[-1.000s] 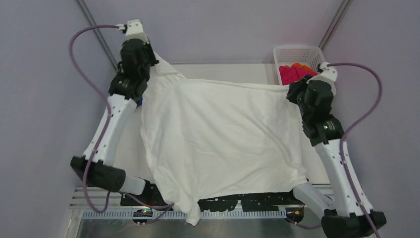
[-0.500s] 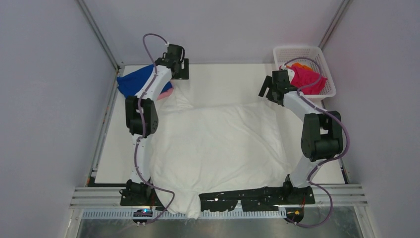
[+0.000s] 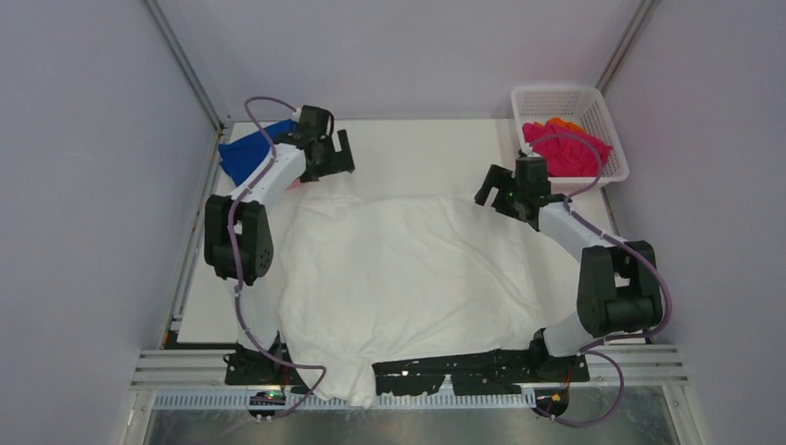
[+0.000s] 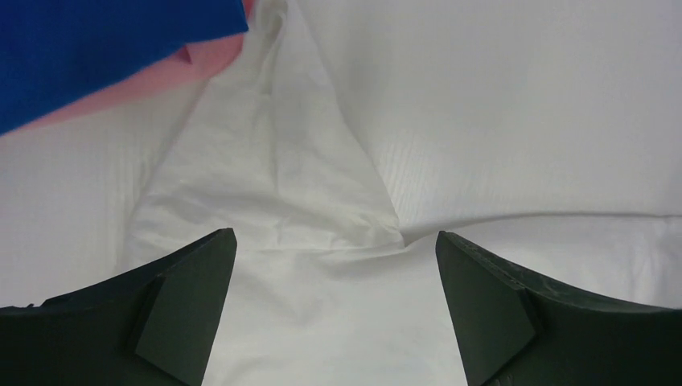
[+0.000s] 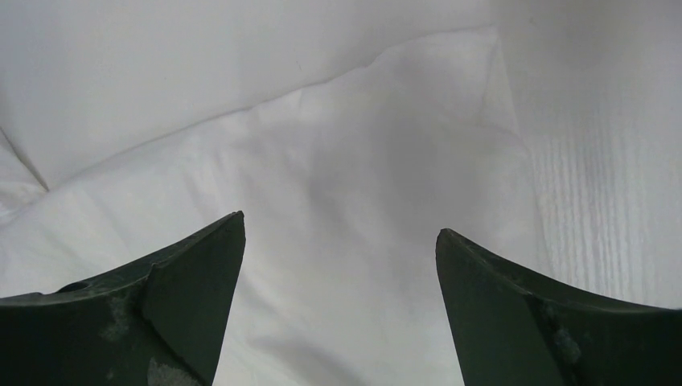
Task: Fold and stack the t-shirts
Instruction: Flatten out the tshirt
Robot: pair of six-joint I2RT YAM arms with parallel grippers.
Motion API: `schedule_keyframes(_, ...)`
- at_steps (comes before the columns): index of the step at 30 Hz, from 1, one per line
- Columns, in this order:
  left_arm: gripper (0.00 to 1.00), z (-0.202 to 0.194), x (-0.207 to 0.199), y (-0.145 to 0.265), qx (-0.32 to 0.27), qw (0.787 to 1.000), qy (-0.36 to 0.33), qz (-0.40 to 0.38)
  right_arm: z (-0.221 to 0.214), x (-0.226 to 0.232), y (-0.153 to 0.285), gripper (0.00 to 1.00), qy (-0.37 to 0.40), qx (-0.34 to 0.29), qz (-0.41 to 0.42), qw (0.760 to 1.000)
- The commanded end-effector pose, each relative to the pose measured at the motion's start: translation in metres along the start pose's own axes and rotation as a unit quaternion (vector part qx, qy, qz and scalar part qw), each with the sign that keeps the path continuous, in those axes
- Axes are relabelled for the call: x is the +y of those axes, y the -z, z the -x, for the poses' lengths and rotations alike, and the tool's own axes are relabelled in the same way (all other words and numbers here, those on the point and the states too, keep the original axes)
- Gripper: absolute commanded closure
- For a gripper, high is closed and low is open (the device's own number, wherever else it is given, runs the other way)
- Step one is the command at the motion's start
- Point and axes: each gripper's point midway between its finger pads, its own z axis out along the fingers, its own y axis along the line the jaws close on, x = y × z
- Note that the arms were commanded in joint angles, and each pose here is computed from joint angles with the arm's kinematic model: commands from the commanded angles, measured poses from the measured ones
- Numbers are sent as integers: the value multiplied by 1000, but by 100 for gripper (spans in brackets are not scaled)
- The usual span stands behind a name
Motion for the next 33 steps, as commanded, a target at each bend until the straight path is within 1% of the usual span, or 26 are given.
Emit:
schedule_keyframes(1,0,-17,-15,-18,29,995,69,-63,-4,20,4,5,-3,1,61,998)
schedule_keyframes(5,0,-32,-11,-35,48,992,98,-69,-11,18,0,5,-2,13,62,998)
schedule_keyframes(8,1,-36,-11,-45,53,990,109,-72,-14,17,-2,5,-2,17,61,998)
schedule_keyframes(11,4,-39,-12,-59,59,988,119,-73,-16,14,-3,5,-1,19,55,998)
schedule_keyframes(18,4,-46,-14,-76,77,984,142,-78,-15,9,-1,4,2,16,45,999)
schedule_keyframes(23,5,-41,-25,-81,73,980,153,-105,-15,5,-2,5,1,15,38,999)
schedule_keyframes(28,12,-34,-44,-77,74,971,169,-154,-14,4,-3,5,2,15,34,999)
schedule_keyframes(30,15,-29,-49,-73,66,969,172,-166,-13,3,-3,5,2,15,32,999)
schedule_keyframes(33,16,-16,-54,-70,44,967,175,-180,-14,2,-4,5,4,16,28,999)
